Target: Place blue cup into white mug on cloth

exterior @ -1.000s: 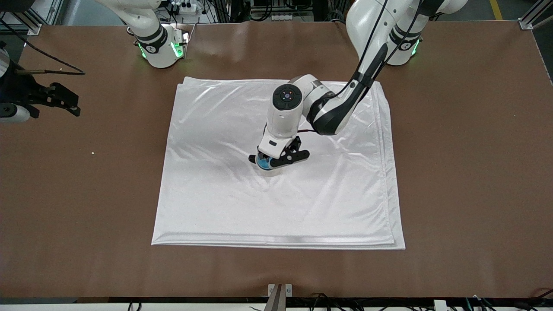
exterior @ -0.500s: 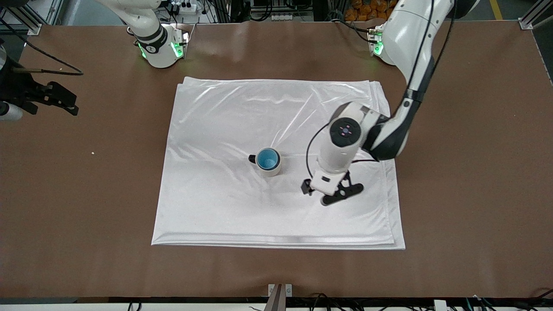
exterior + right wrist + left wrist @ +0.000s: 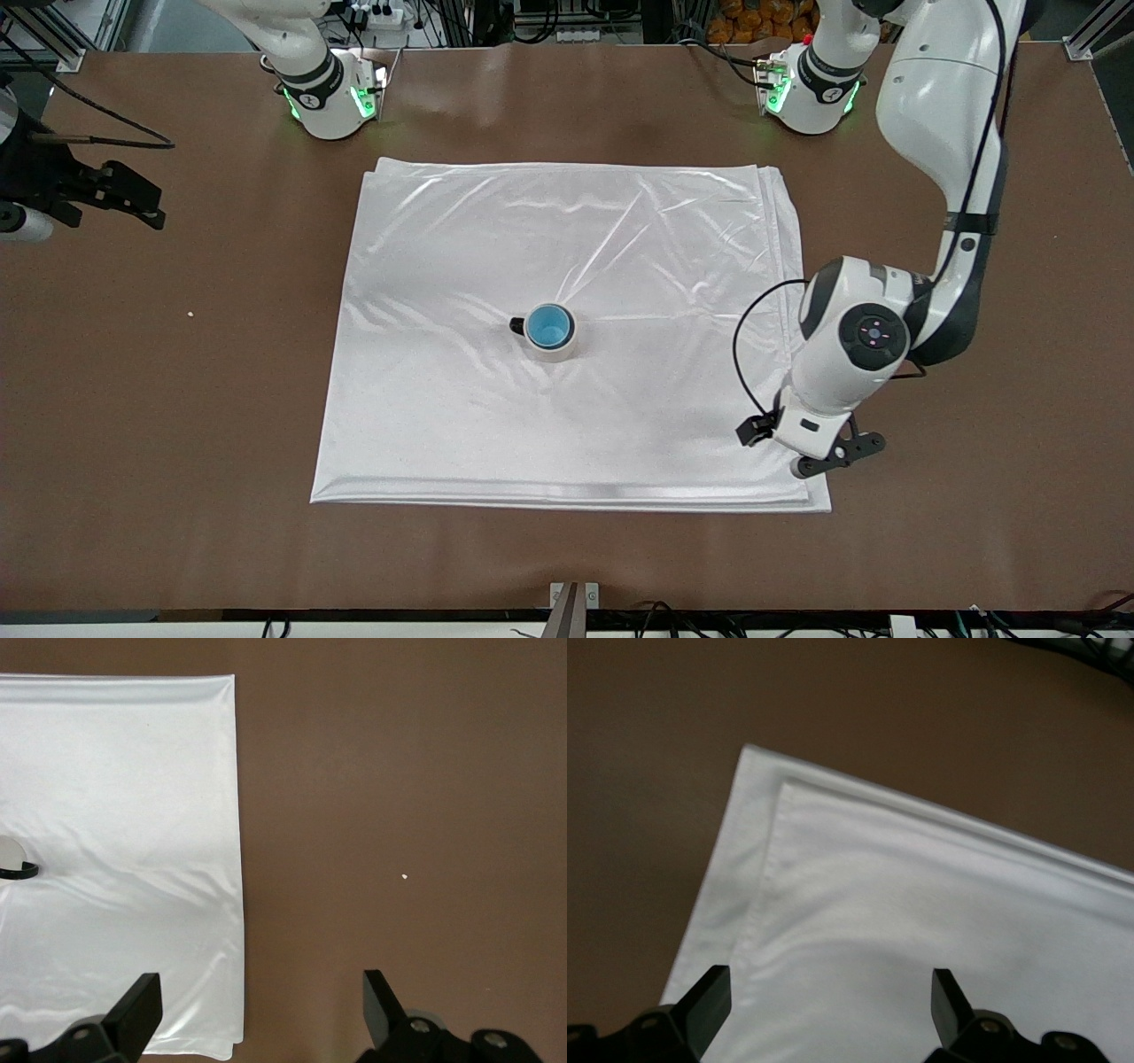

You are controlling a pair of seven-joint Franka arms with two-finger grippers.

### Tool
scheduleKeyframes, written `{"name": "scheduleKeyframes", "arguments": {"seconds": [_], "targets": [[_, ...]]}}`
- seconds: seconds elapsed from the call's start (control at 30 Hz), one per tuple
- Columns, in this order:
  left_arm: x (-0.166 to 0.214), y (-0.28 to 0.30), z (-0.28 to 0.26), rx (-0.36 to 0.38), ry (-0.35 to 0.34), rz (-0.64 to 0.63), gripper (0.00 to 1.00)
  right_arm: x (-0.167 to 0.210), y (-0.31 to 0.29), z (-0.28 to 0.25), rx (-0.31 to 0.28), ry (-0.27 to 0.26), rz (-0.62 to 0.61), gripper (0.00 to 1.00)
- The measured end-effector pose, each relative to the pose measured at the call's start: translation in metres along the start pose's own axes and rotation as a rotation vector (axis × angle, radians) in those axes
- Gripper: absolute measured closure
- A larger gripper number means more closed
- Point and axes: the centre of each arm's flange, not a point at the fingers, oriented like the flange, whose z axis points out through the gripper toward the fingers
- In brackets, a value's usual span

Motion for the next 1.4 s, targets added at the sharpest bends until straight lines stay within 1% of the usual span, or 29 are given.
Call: {"name": "scheduleKeyframes", "arguments": {"seconds": [0.1, 0.23, 0.43, 0.5, 0.6, 0.7, 0.8, 1.03, 1.17, 1.3, 1.4], "targets": [[0.017, -0.032, -0.004, 0.017, -0.014, 0.034, 0.00, -0.001, 0.000, -0.003, 0.000, 0.007, 0.003, 0.00], [0.032, -0.071, -0.019, 0.045, -0.059, 0.101, 0.00, -0.004, 0.000, -0.008, -0.001, 0.020, 0.003, 0.00], [0.032, -0.103, -0.057, 0.083, -0.151, 0.163, 0.00, -0.005, 0.007, -0.011, 0.000, 0.027, 0.018, 0.00], [0.030, -0.108, -0.074, 0.077, -0.175, 0.182, 0.00, -0.004, 0.011, -0.011, 0.001, 0.027, 0.026, 0.00], [0.024, -0.115, -0.100, 0.047, -0.199, 0.196, 0.00, -0.004, 0.018, -0.011, 0.003, 0.028, 0.038, 0.00], [0.015, -0.128, -0.128, 0.036, -0.206, 0.192, 0.00, -0.004, 0.022, -0.010, 0.006, 0.028, 0.046, 0.00], [0.002, -0.142, -0.157, 0.042, -0.211, 0.190, 0.00, -0.004, 0.023, -0.010, 0.009, 0.028, 0.048, 0.00], [-0.041, -0.159, -0.219, 0.063, -0.234, 0.234, 0.00, -0.003, 0.026, -0.011, 0.010, 0.030, 0.054, 0.00], [-0.053, -0.164, -0.242, 0.065, -0.224, 0.242, 0.00, -0.003, 0.032, -0.010, 0.015, 0.031, 0.065, 0.00], [-0.056, -0.167, -0.256, 0.063, -0.205, 0.239, 0.00, -0.003, 0.034, -0.010, 0.026, 0.031, 0.070, 0.00], [-0.059, -0.169, -0.264, 0.067, -0.216, 0.238, 0.00, -0.003, 0.035, -0.012, 0.028, 0.034, 0.073, 0.00]]}}
